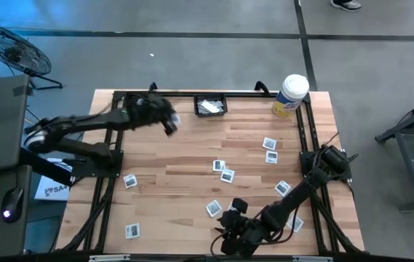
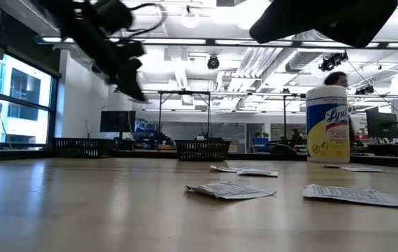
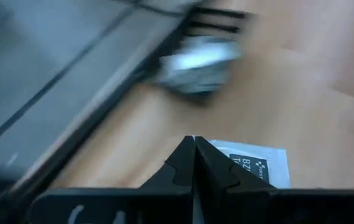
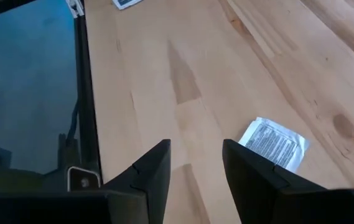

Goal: Pick & Place First Aid Supplies
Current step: Put the gray towelette pack into the left black bin

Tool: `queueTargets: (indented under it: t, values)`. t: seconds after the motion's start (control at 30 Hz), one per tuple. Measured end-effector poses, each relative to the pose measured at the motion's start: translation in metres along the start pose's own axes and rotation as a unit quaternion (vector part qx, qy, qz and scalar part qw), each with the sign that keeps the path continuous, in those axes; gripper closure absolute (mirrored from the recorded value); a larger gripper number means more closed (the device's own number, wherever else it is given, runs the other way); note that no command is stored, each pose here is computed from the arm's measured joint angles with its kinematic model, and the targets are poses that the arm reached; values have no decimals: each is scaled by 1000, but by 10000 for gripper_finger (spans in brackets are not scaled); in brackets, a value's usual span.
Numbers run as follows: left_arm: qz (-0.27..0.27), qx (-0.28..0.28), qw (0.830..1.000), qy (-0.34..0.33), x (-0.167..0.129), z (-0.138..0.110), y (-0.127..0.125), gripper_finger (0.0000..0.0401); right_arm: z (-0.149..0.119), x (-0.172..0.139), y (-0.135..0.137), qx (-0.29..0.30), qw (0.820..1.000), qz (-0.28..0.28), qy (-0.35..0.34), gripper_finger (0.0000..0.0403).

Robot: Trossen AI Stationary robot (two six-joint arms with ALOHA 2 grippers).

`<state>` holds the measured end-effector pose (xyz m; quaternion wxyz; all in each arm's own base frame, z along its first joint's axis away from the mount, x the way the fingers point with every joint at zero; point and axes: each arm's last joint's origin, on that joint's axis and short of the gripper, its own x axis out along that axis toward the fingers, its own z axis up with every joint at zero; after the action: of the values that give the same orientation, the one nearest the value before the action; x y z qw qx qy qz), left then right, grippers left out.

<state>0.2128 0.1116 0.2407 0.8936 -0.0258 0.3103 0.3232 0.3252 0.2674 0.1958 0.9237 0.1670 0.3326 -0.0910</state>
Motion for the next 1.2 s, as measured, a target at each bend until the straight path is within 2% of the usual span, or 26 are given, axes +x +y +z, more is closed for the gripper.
queueTargets:
  t: [0.1, 0.2, 0.37, 0.57, 0.73, 0.97, 1.13, 1.2]
  values:
    - [94, -78, 992, -11, -9, -9, 39, 401, -1, -1, 2, 0, 1000, 0, -6, 263]
    - [188, -135, 973, 11, -9, -25, 72, 401, -1, -2, 2, 0, 1000, 2, -8, 263]
    - [258, -213, 940, 59, 3, -52, 109, 401, 2, 0, 1, 7, 1000, 3, -13, 263]
    - [254, -228, 936, 87, 21, -61, 115, 401, 5, 1, 2, 16, 1000, 10, -20, 263]
    - [272, -233, 928, 107, 30, -65, 117, 401, 5, 1, 2, 16, 1000, 11, -20, 263]
    - [246, -283, 911, 175, 37, -44, 143, 401, 5, 1, 2, 12, 1000, 11, -20, 263]
    - [240, -304, 896, 216, 48, -44, 156, 401, 4, 1, 3, 15, 1000, 14, -17, 263]
    - [253, -303, 891, 224, 52, -47, 156, 401, 4, 1, 3, 15, 1000, 15, -17, 263]
